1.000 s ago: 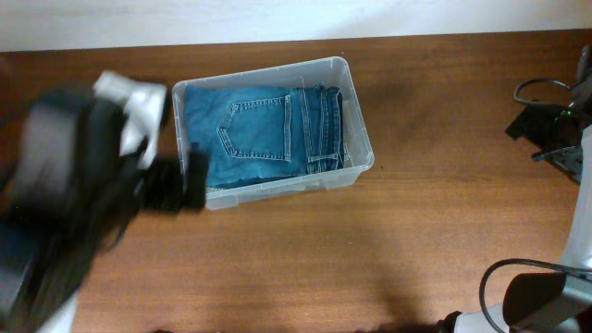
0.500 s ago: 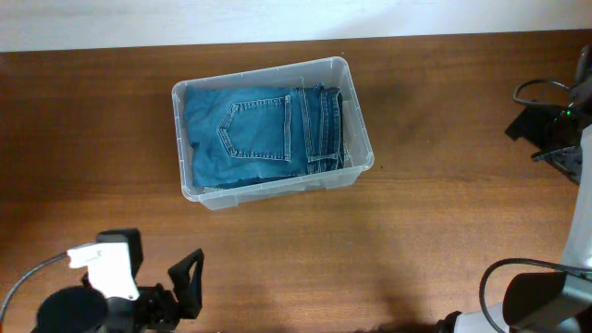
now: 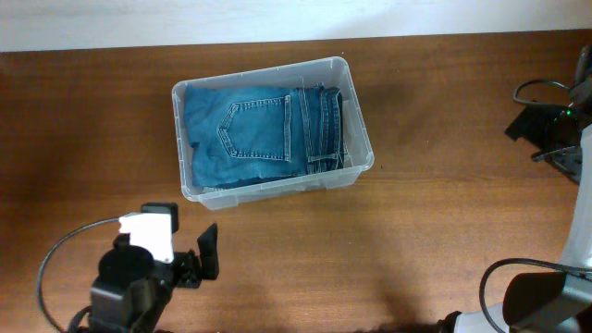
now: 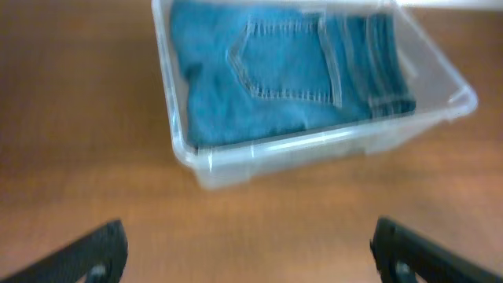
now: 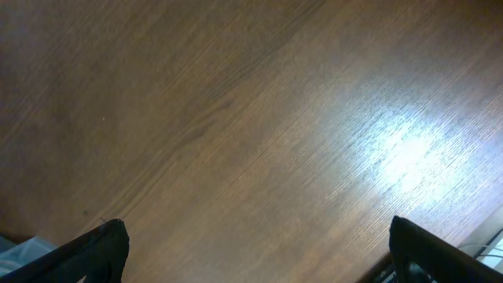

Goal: Pack container

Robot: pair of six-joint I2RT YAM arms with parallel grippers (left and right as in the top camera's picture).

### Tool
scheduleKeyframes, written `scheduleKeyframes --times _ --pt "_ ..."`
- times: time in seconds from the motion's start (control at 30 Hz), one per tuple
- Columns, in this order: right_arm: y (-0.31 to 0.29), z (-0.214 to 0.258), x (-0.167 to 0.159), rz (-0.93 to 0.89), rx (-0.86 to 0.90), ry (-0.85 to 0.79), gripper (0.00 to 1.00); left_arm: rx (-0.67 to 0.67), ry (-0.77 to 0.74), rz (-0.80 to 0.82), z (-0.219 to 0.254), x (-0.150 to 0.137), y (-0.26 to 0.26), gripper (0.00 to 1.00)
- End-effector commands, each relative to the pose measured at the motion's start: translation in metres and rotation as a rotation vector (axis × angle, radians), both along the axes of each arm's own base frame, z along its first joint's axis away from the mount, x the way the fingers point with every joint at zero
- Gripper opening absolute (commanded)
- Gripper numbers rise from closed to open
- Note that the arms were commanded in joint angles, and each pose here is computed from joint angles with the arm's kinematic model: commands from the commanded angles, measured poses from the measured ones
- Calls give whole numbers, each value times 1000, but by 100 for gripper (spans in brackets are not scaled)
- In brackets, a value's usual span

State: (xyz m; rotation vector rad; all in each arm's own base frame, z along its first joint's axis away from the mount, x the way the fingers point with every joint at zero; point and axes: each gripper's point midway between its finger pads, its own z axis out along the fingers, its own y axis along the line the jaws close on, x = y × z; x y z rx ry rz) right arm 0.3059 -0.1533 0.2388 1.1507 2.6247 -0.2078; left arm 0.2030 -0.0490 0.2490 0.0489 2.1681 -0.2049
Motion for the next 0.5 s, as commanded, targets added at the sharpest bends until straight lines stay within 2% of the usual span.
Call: scheduleKeyframes --times 0.0,0.13,0.23,0.47 --pt "-1 4 -2 -12 -5 -13 98 51 -69 -34 -22 4 4 99" --pt "-1 4 -2 -12 -5 -13 99 67 -179 -152 -35 8 -9 100" --pt "-1 4 -2 -12 -5 -13 98 129 -297 -227 -36 12 -15 99" --pt "-1 4 -2 -12 -5 -13 98 167 -354 -73 -58 23 18 99"
